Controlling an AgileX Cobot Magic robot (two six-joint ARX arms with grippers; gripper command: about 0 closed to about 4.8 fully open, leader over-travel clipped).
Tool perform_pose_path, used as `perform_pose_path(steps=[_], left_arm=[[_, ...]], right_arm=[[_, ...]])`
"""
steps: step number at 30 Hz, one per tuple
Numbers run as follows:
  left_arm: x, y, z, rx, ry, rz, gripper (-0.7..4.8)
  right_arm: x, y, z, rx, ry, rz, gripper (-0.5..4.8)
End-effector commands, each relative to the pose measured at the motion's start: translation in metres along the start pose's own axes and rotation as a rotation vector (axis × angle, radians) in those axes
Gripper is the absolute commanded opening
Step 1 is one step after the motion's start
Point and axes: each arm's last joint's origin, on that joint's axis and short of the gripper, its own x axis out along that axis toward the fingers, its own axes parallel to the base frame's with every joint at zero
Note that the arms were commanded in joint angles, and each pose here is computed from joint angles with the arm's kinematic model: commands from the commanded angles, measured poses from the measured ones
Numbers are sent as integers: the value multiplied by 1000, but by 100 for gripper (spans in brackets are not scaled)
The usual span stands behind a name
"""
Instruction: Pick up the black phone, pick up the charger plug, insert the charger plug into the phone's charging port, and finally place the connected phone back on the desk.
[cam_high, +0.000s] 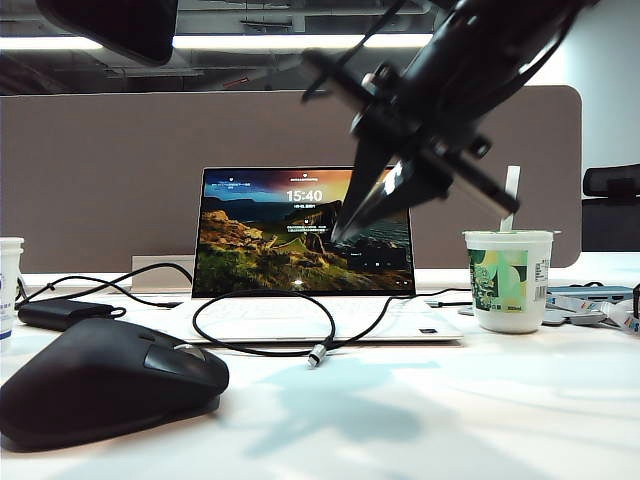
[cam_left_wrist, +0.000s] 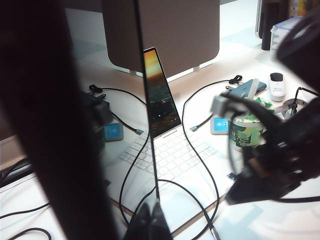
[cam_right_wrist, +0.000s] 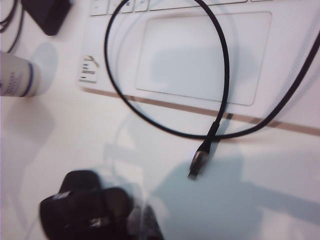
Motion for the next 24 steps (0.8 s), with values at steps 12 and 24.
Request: perform_pose_path(steps=[12,24], left_arm=[[-8,5,10,-35,-78,3,-6],[-9,5,10,-38,-83,3,-6]], right_arm=[[51,3,18,68,127,-129,228],[65,-5,14,76,153,-210,209]])
